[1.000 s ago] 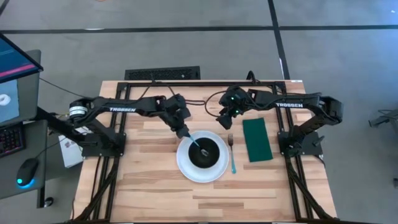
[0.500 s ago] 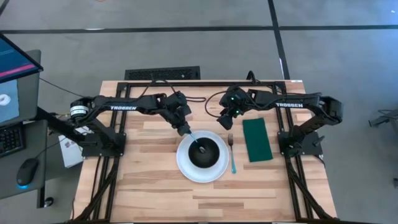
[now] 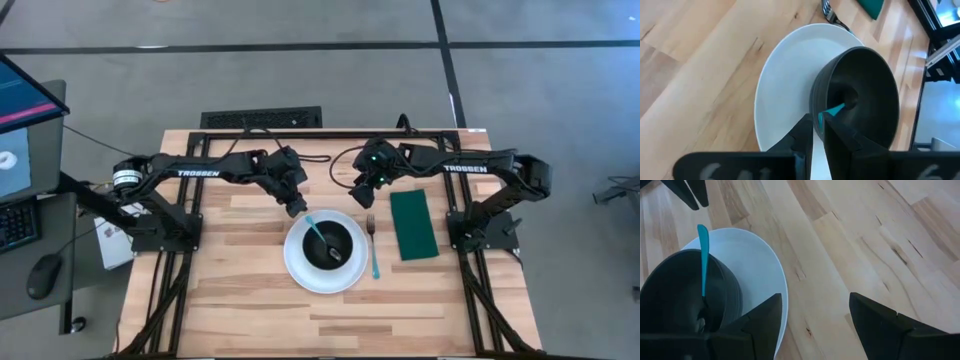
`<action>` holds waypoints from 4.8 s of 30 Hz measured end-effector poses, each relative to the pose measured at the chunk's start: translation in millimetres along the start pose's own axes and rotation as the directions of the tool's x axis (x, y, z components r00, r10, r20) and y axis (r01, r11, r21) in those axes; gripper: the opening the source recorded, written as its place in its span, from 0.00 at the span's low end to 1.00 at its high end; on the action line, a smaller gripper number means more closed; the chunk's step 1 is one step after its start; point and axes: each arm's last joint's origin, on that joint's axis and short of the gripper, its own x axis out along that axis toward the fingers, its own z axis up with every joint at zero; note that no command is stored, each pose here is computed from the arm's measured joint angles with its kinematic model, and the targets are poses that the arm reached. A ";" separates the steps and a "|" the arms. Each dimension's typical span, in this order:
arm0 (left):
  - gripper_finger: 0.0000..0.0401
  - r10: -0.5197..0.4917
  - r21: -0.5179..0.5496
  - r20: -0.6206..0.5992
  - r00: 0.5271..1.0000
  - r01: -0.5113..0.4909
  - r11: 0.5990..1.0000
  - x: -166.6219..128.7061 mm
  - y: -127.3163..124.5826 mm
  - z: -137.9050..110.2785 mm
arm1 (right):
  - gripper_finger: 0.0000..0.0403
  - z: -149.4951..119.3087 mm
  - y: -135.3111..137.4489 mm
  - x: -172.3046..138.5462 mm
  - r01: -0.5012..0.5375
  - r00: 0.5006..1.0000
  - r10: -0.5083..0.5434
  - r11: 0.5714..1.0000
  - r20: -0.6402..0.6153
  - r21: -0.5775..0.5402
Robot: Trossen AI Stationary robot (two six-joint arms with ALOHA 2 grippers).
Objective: Set table place
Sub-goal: Put the blue spoon in the black bowl, then return to Home Position
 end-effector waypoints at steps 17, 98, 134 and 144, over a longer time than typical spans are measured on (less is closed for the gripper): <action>0.28 0.068 0.202 0.197 0.978 -0.108 0.973 -30.1 4.7 15.0 | 0.63 4.8 -2.2 -9.9 0.048 0.997 -0.044 0.997 0.064 -0.053; 0.33 0.179 0.058 0.901 0.394 -0.520 0.852 -91.0 82.7 -193.1 | 0.63 -197.6 0.0 -74.0 0.129 0.584 0.136 0.958 0.800 -0.257; 0.33 0.181 0.059 0.900 0.396 -0.524 0.850 -90.8 82.9 -193.2 | 0.63 -197.7 -0.1 -73.7 0.129 0.584 0.136 0.958 0.800 -0.257; 0.33 0.181 0.057 0.900 0.396 -0.520 0.852 -90.8 82.9 -193.2 | 0.63 -197.7 -0.1 -73.7 0.129 0.584 0.136 0.958 0.800 -0.257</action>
